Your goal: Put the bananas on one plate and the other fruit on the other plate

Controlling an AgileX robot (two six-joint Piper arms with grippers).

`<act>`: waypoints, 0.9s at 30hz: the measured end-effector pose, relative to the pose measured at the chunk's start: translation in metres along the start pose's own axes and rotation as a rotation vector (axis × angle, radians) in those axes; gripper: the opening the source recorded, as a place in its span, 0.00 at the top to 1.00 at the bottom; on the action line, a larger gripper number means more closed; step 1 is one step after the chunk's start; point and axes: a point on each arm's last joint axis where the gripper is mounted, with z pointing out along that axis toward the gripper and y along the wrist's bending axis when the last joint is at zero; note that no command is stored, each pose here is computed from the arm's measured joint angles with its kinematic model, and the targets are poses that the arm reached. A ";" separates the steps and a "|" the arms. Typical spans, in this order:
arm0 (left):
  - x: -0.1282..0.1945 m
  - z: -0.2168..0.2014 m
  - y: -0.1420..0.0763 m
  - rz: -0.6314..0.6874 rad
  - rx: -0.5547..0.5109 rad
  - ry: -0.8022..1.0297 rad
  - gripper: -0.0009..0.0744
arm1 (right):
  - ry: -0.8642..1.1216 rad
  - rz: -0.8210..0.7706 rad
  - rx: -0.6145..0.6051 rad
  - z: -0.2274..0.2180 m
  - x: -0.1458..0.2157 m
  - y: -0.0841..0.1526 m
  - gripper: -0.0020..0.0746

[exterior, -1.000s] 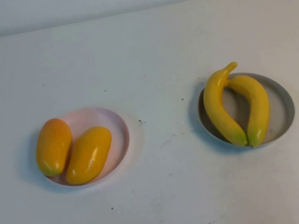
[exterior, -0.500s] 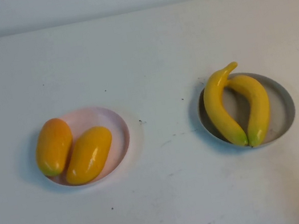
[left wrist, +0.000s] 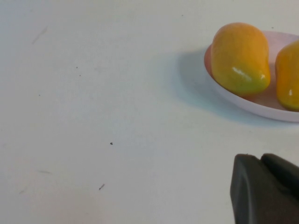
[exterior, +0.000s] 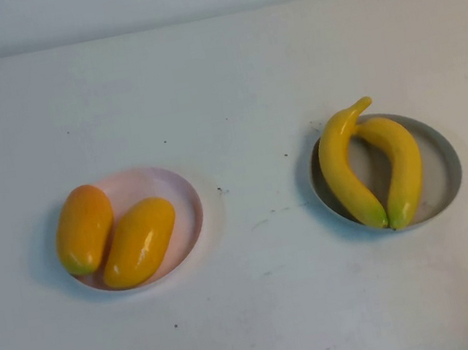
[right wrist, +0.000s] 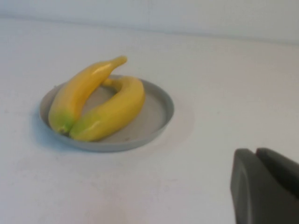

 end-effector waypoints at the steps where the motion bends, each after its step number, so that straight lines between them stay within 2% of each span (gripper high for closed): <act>1: 0.000 0.000 0.000 0.000 0.000 0.000 0.99 | 0.022 -0.005 -0.009 0.000 0.002 0.001 0.99; 5: 0.000 0.000 0.000 0.000 0.000 0.000 0.99 | 0.081 -0.011 -0.032 -0.001 0.008 0.003 0.99; 27: 0.000 0.000 0.000 0.000 0.000 0.000 0.99 | 0.083 0.006 -0.038 -0.001 0.008 0.004 0.99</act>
